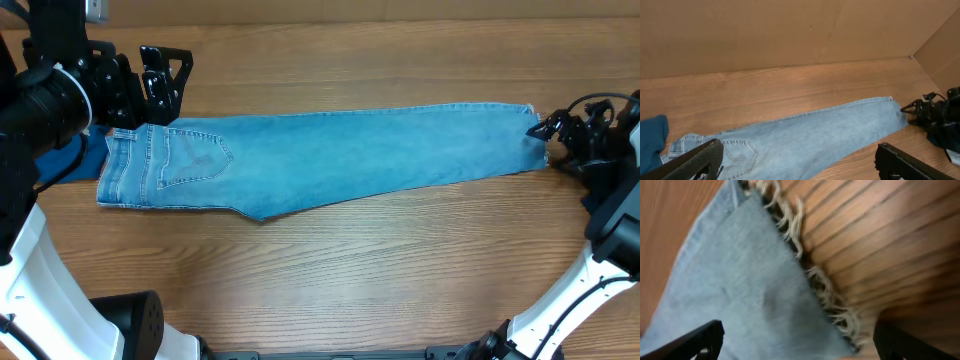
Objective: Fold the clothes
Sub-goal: 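Lower the right gripper to the right hem end and grasp it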
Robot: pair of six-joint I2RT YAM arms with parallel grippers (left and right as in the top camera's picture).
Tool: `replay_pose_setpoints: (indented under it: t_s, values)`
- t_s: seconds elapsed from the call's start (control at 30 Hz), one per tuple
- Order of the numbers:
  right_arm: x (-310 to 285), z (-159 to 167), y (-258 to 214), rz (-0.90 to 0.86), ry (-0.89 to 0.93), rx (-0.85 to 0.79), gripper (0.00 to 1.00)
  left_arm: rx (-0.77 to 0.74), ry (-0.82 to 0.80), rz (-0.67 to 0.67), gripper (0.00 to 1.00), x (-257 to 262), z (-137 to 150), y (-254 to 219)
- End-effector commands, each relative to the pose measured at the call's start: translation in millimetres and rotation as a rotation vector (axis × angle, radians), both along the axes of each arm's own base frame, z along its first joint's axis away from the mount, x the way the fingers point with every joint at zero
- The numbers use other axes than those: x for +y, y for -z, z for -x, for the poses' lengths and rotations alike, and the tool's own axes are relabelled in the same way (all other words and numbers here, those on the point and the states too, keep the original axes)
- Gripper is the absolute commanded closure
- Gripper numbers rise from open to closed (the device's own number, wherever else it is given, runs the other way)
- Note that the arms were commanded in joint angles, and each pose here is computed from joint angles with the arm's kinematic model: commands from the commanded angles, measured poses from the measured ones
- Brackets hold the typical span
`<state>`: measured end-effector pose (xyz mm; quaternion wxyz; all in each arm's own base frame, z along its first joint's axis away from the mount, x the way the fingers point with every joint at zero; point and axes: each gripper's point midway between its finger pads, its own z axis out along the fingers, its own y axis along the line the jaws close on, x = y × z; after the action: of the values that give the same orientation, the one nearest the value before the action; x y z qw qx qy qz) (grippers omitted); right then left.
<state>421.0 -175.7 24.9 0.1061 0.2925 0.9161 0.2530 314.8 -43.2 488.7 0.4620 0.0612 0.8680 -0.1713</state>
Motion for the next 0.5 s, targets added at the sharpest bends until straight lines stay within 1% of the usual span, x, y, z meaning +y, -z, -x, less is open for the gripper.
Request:
replay_pose_setpoints:
  t_s: [0.0, 0.47]
  values:
    - [16, -6, 12, -0.098, -0.026, -0.029, 0.00, 0.003, 0.024, 0.002, 0.00, -4, -1, 2]
    - [46, -18, 8, -0.141, -0.094, -0.073, 0.00, 0.003, 0.024, 0.002, 0.00, -4, -1, 2]
